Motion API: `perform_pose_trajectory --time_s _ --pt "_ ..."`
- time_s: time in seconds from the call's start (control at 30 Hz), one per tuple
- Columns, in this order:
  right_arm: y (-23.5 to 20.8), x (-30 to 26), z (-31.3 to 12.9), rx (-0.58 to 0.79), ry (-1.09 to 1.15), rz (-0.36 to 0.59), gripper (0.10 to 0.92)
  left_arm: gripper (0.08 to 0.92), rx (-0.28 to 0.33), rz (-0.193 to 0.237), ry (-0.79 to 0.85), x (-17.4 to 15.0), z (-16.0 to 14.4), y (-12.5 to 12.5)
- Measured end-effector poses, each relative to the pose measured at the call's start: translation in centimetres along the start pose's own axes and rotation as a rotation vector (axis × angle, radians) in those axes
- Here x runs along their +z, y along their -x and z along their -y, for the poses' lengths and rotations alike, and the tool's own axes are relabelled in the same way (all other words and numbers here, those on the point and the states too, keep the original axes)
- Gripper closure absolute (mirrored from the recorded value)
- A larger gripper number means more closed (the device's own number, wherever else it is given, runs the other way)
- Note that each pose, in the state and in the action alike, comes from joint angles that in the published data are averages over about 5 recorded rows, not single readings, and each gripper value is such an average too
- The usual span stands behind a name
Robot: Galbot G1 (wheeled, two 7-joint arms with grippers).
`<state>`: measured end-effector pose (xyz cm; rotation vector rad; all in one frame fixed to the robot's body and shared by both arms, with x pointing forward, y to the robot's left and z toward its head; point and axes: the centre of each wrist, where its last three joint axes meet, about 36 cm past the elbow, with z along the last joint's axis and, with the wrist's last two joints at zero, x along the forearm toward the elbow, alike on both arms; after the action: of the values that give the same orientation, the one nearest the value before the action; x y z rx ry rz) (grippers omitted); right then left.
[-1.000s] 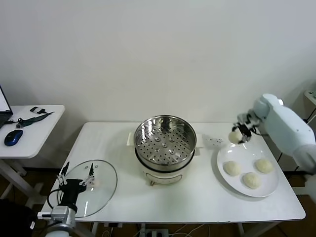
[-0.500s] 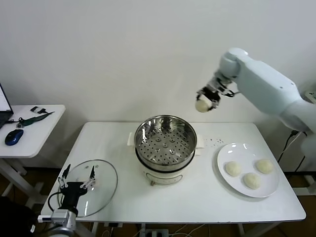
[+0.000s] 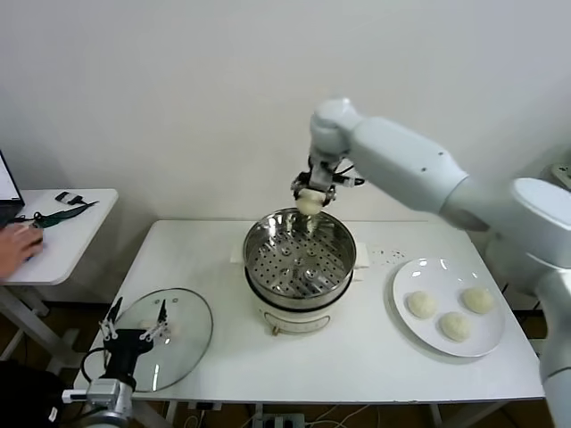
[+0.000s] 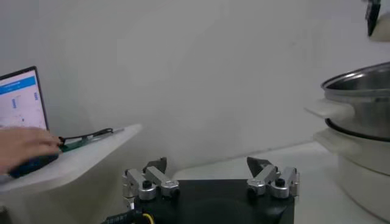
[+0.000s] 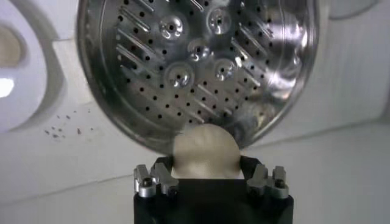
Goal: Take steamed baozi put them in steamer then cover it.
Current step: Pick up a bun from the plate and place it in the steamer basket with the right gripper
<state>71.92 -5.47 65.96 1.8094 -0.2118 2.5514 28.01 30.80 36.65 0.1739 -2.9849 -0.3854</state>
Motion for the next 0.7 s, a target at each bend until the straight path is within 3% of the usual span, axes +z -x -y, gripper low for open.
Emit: perform_pose_trajectory --time_s 0.37,0.7 --pt "5.6 -3.3 1.2 -0.023 -0.105 0.036 0.31 0.177 -0.011 -0.009 -0.002 0.3 -0.4 -0.2" --pt "7.7 -4.5 1.5 -0.028 -0.136 0.042 0.271 0.177 -0.012 -0.014 -0.007 0.6 -0.3 -0.2"
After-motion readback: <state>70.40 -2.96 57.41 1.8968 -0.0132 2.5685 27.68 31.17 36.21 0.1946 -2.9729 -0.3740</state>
